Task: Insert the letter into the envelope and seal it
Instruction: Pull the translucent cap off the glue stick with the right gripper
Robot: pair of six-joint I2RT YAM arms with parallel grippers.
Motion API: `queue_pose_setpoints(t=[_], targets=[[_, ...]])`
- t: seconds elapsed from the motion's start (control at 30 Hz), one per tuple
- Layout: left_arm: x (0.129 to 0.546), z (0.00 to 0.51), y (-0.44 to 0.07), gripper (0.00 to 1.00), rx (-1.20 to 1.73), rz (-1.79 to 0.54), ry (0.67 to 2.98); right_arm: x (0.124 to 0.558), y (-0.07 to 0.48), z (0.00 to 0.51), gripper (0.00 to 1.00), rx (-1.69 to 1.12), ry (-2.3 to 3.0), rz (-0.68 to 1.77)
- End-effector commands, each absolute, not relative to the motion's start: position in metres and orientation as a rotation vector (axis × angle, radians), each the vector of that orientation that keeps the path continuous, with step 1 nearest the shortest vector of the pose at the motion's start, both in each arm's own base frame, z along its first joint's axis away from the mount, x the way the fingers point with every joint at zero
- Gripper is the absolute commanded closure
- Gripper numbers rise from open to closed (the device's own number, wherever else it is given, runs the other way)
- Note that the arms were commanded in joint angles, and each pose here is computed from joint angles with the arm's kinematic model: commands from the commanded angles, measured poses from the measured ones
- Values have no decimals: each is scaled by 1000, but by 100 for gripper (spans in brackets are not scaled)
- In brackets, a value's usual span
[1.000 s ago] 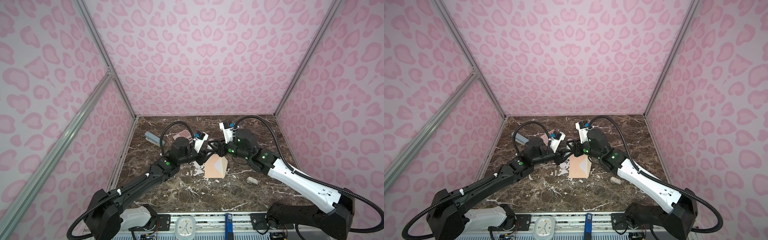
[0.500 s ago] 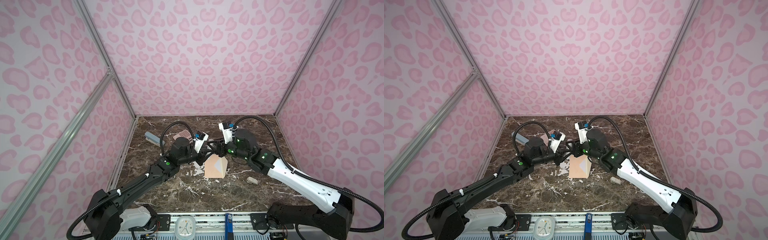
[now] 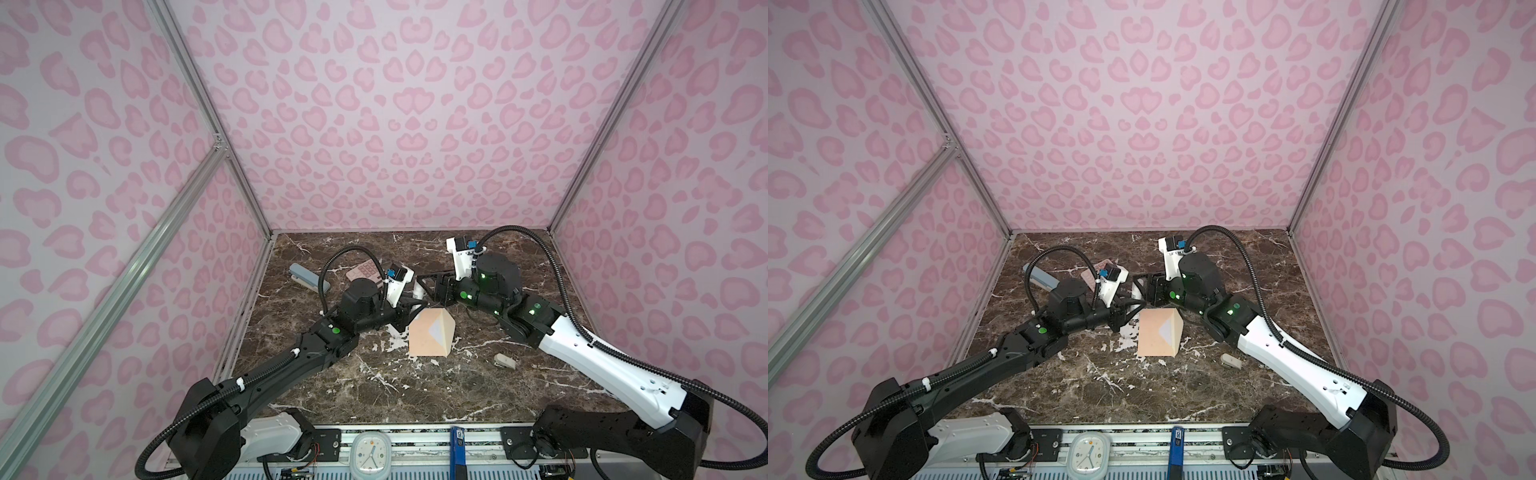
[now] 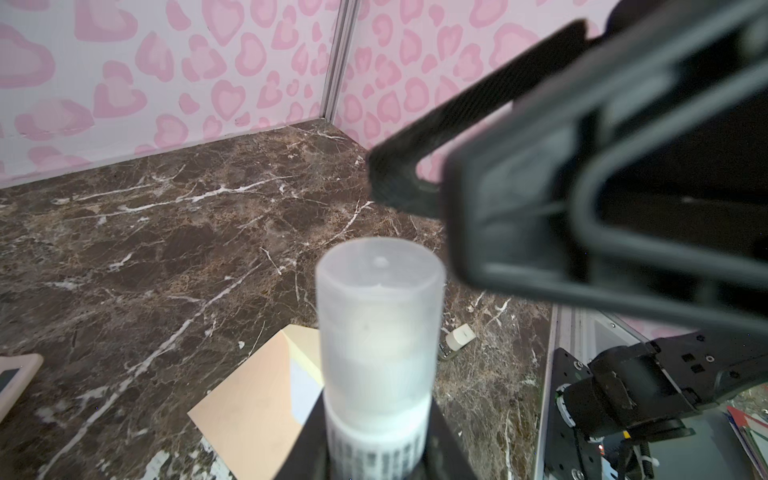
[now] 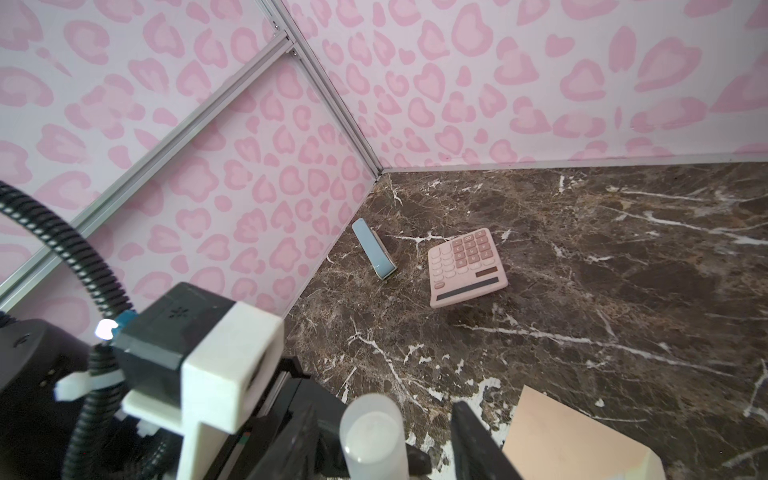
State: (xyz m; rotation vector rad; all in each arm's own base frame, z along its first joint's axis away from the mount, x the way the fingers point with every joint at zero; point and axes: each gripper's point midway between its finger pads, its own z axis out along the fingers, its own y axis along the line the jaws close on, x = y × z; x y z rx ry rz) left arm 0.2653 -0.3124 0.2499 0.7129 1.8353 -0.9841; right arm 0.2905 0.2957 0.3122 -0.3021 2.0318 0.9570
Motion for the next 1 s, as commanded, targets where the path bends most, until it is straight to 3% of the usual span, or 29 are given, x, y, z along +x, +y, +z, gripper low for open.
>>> queue_pose_setpoints(t=[0.0, 0.5, 0.83, 0.97], targets=[[269, 267, -315, 96, 686, -1006, 1767, 289, 303, 312, 46, -303, 2040, 1001], [270, 264, -316, 96, 690, -1009, 1776, 292, 310, 300, 60, -336, 2092, 966], [269, 262, -316, 96, 695, -1004, 1782, 295, 308, 308, 84, -332, 2063, 956], [268, 258, -316, 96, 702, -1006, 1794, 298, 307, 317, 87, -335, 2040, 937]])
